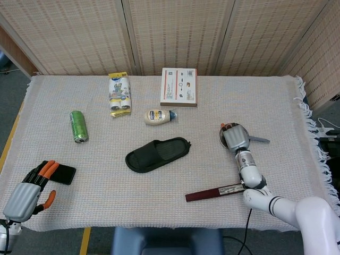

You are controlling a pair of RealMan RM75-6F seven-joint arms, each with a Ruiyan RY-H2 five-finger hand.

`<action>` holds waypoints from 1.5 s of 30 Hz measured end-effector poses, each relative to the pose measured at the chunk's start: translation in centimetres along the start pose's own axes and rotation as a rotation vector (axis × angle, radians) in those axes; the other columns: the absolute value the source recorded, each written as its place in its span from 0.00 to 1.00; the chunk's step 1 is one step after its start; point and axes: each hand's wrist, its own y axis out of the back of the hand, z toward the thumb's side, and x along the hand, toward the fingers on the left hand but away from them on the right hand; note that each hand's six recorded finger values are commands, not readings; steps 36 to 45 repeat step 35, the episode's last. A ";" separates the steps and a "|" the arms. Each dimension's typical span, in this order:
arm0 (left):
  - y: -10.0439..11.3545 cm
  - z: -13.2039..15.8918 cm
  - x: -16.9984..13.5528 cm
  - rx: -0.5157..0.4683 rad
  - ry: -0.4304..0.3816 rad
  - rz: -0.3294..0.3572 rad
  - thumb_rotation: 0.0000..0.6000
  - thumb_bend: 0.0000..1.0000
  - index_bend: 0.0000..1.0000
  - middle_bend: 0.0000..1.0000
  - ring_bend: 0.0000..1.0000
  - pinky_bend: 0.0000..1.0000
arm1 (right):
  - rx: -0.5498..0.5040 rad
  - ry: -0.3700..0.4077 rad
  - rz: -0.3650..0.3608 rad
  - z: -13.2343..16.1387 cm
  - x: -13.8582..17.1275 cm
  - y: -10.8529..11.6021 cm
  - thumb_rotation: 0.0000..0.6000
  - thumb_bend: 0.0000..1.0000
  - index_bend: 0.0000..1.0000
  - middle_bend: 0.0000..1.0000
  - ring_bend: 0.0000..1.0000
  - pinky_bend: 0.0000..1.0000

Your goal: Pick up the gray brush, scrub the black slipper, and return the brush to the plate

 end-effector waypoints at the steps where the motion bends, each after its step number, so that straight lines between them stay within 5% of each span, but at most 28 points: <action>1: 0.0 0.0 0.0 0.000 -0.002 0.000 1.00 0.51 0.00 0.00 0.00 0.15 | 0.007 -0.001 0.004 0.0 0.2 0.0 1.00 0.38 0.06 0.18 0.17 0.62; 15: 0.2 -0.1 -0.2 0.003 0.008 0.009 1.00 0.51 0.00 0.00 0.00 0.15 | -0.066 0.004 -0.002 -1.4 2.9 1.0 1.00 0.35 0.02 0.16 0.16 0.58; 17: 0.2 -0.2 -0.2 0.004 0.010 0.008 1.00 0.51 0.00 0.00 0.00 0.15 | -0.101 -0.002 -0.022 -2.2 3.6 1.4 1.00 0.33 0.02 0.16 0.15 0.49; 21: 0.3 -0.4 -0.2 0.009 0.017 0.014 1.00 0.51 0.00 0.00 0.00 0.15 | -0.215 -0.016 -0.072 -3.8 5.5 1.9 1.00 0.26 0.00 0.07 0.02 0.13; 24: 0.4 -0.7 0.0 0.012 0.031 0.021 1.00 0.52 0.00 0.00 0.00 0.15 | -0.328 -0.028 -0.149 -5.1 8.1 2.0 1.00 0.21 0.00 0.01 0.00 0.00; 35: 0.4 -1.3 0.8 0.031 0.063 0.054 1.00 0.50 0.00 0.00 0.00 0.14 | -0.554 -0.133 -0.585 -10.7 24.2 0.1 1.00 0.18 0.00 0.00 0.00 0.00; 45: 0.4 -1.3 0.8 0.031 0.063 0.054 1.00 0.50 0.00 0.00 0.00 0.14 | -0.554 -0.133 -0.585 -10.7 24.2 0.1 1.00 0.18 0.00 0.00 0.00 0.00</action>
